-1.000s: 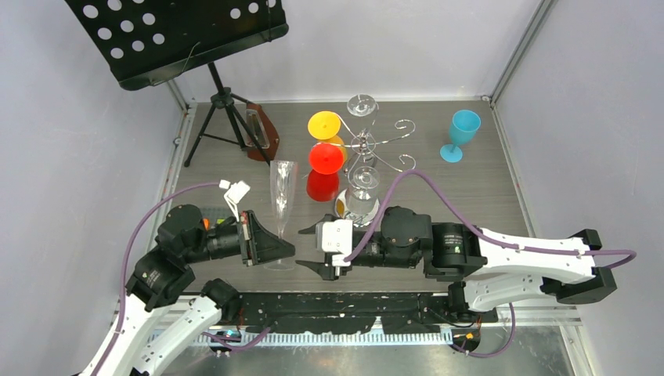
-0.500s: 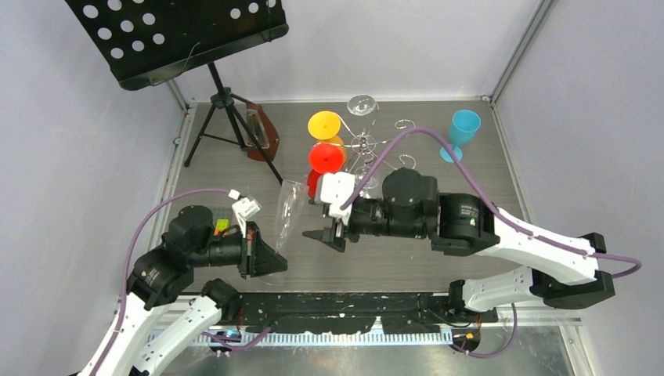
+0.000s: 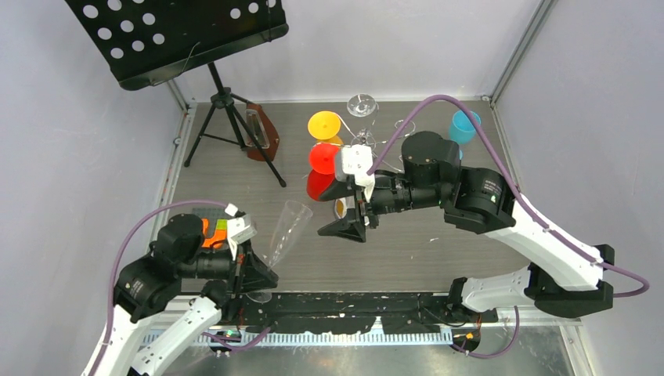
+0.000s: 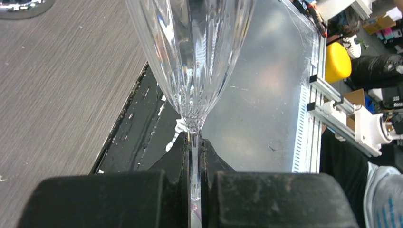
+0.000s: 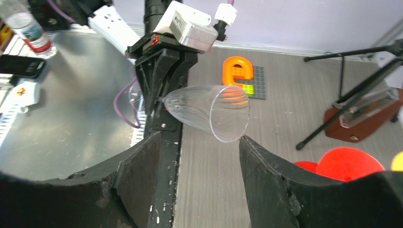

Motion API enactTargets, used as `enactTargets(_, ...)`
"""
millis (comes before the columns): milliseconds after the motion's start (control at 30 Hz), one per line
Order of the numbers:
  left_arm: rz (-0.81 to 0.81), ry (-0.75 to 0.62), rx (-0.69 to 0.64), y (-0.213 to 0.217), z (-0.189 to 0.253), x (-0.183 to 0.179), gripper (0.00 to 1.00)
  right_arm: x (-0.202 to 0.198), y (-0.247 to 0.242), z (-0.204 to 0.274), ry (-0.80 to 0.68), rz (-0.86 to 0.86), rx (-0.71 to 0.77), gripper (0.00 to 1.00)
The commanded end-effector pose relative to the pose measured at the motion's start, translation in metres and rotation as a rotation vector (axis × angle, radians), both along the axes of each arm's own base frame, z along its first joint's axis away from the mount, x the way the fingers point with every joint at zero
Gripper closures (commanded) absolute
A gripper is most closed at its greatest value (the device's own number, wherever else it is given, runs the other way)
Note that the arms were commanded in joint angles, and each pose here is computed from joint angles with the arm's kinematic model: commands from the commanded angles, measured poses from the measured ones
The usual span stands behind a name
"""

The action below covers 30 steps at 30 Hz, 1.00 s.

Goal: Take the wine glass off the wine glass rack
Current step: Place the wine glass at the center of the board.

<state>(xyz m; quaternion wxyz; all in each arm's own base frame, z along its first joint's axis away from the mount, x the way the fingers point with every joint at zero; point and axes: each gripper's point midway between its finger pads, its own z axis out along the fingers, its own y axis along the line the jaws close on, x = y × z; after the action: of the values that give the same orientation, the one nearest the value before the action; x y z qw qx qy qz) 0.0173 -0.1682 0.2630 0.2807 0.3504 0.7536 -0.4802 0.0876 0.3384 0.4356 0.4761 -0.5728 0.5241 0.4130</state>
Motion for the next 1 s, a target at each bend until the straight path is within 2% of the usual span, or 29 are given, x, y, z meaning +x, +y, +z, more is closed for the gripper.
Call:
enactTargets(0, -0.089, -0.088, -0.043, 0.004, 0.014, -0.016, 1.0, -0.025, 0.002, 0.008, 0.051, 0.161, 0.01, 0.33)
enactTargets(467, -0.107, -0.125, -0.045, 0.009, 0.006, -0.024, 1.0, -0.035, 0.018, 0.008, 0.101, 0.275, 0.005, 0.37)
enactTargets(967, -0.104, -0.133, -0.046, 0.01, 0.006, -0.024, 1.0, -0.043, 0.037, -0.002, 0.167, 0.371, -0.01, 0.53)
